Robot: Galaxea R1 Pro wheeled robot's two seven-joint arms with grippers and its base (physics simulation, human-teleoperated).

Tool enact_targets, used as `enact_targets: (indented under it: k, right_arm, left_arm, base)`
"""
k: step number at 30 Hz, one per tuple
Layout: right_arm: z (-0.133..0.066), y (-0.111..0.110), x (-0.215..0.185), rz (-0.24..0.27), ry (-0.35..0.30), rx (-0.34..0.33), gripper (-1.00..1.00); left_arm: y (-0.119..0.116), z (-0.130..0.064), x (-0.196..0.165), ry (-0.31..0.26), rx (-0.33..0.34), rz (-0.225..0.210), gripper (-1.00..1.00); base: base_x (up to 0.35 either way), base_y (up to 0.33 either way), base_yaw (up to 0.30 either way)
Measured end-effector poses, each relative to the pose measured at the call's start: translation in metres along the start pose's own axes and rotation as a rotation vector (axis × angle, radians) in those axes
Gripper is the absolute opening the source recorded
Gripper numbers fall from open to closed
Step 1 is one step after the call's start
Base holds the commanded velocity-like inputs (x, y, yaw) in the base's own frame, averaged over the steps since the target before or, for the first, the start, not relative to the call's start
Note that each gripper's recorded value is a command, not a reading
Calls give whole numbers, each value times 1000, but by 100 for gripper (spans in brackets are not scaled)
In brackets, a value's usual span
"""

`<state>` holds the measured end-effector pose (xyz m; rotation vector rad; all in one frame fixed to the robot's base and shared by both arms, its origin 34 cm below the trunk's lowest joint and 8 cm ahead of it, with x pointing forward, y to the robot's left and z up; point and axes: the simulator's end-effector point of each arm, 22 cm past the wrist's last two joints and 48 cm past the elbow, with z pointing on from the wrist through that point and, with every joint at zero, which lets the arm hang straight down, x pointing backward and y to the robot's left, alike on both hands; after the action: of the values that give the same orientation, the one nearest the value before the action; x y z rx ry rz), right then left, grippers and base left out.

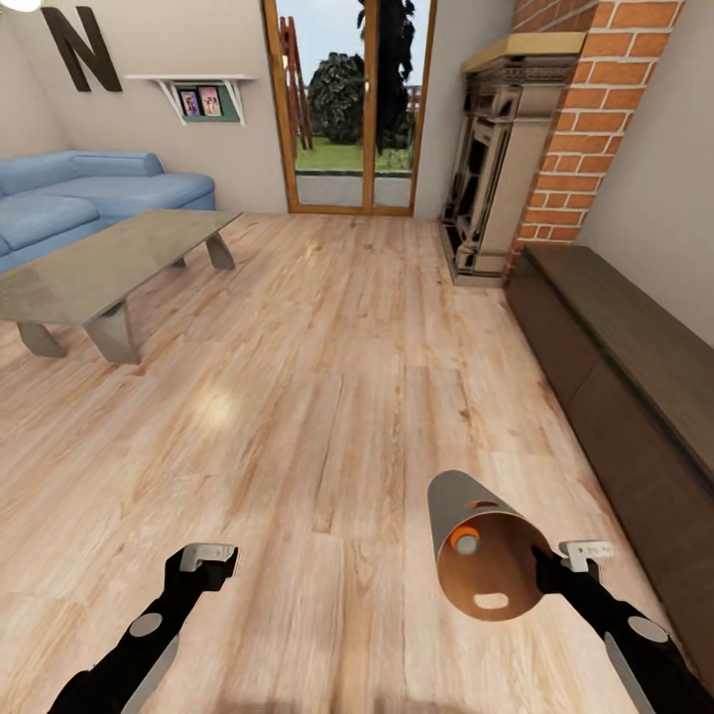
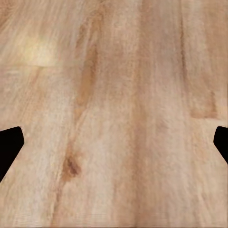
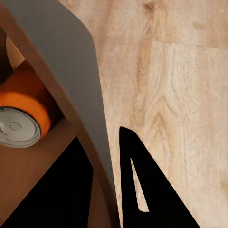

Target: Put the three can of soda from the living room inside the tash can in the kitchen.

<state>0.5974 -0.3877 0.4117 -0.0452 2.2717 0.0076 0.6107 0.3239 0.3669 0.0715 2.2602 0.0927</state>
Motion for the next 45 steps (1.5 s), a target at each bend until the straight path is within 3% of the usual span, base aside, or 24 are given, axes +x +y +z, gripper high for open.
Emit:
enact_targets:
  k: [45]
  right_arm:
    - [0, 4, 2, 5, 2, -6, -100]
  left_arm:
    - [-5, 0, 6, 12, 24, 4, 100]
  base:
    - [5, 312, 0]
